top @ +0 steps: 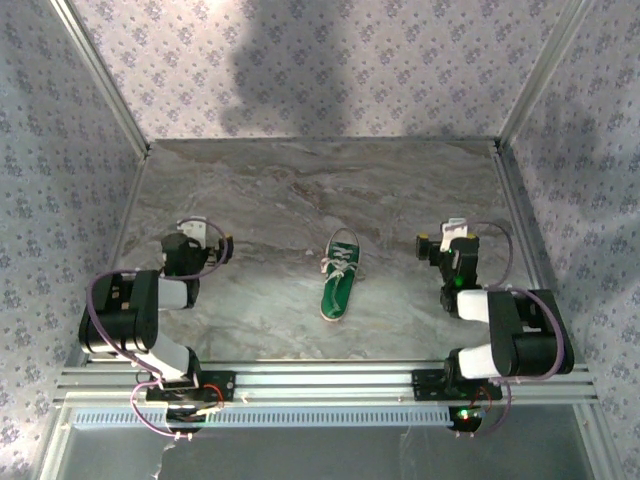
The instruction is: Tie the shoes
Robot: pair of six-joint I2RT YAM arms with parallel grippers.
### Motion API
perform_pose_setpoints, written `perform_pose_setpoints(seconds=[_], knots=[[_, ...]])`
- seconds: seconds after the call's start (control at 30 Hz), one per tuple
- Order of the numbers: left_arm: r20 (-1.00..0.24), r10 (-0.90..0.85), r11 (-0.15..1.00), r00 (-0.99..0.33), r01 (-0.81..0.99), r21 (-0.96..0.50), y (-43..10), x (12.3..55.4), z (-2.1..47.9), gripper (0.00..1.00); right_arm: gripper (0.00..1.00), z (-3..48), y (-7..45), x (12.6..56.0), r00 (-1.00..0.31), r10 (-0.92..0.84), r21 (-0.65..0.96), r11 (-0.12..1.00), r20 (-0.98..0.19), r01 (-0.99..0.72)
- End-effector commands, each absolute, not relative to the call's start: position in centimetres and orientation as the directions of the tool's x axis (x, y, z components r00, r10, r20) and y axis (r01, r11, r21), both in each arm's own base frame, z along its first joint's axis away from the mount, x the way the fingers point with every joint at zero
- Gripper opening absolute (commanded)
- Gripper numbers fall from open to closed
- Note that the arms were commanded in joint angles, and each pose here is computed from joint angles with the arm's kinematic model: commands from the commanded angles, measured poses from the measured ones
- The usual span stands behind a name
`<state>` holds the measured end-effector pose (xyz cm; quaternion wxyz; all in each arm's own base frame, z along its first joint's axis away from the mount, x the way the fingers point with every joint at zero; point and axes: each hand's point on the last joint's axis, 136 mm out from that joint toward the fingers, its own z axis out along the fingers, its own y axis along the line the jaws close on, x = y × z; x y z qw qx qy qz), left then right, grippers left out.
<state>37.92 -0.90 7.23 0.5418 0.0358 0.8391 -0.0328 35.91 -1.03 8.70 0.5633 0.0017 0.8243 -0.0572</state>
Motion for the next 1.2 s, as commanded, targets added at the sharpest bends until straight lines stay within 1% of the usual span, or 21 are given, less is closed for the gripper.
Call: perform_pose_setpoints(seconds=[0.0, 0.07, 0.17, 0.2, 0.3, 0.33, 0.37, 0.4, 0.43, 1.17], knots=[[-0.929, -0.008, 0.998, -0.37, 0.058, -0.032, -0.3, 39.6, 9.0, 1.0, 1.0, 10.8, -1.3, 36.1, -0.247, -0.073, -0.099, 0.99, -0.966, 0.098], [-0.923, -0.029, 1.0, -0.385, -0.003, -0.031, 0.7, 39.8, 8.9, 1.0, 1.0, 10.7, -2.1, 36.0, -0.24, -0.048, -0.083, 0.987, -0.97, 0.139], [-0.923, -0.035, 0.999, -0.384, -0.017, -0.031, 0.9, 39.8, 8.9, 1.0, 1.0, 9.8, -3.8, 36.3, -0.249, 0.002, -0.054, 0.974, -0.968, 0.22], [-0.923, -0.035, 0.999, -0.384, -0.017, -0.03, 0.9, 39.8, 8.8, 1.0, 1.0, 9.4, -4.3, 36.4, -0.271, 0.018, -0.052, 0.967, -0.963, 0.25], [-0.922, -0.034, 0.999, -0.385, -0.017, -0.029, 0.9, 39.8, 8.8, 1.0, 1.0, 9.1, -4.2, 37.3, -0.308, 0.032, -0.039, 0.974, -0.951, 0.223], [-0.922, -0.033, 0.999, -0.385, -0.017, -0.029, 1.0, 39.8, 8.8, 1.0, 1.0, 8.7, -4.1, 38.0, -0.358, 0.042, -0.033, 0.979, -0.933, 0.2], [-0.923, -0.034, 0.999, -0.384, -0.016, -0.03, 0.9, 39.8, 8.9, 1.0, 1.0, 8.7, -3.5, 38.8, -0.385, 0.018, -0.046, 0.986, -0.923, 0.158], [-0.922, -0.033, 0.999, -0.385, -0.017, -0.029, 0.9, 39.8, 8.8, 0.99, 1.0, 8.5, -1.8, 39.2, -0.395, -0.027, -0.054, 0.997, -0.918, 0.059], [-0.923, -0.033, 0.999, -0.384, -0.018, -0.029, 0.9, 39.8, 8.9, 1.0, 1.0, 8.5, -1.5, 39.2, -0.399, -0.025, -0.043, 0.998, -0.917, 0.035], [-0.922, -0.035, 0.999, -0.385, -0.019, -0.03, 1.0, 39.8, 8.8, 1.0, 0.99, 8.5, -1.1, 39.1, -0.396, -0.035, -0.043, 0.999, -0.918, 0.012]])
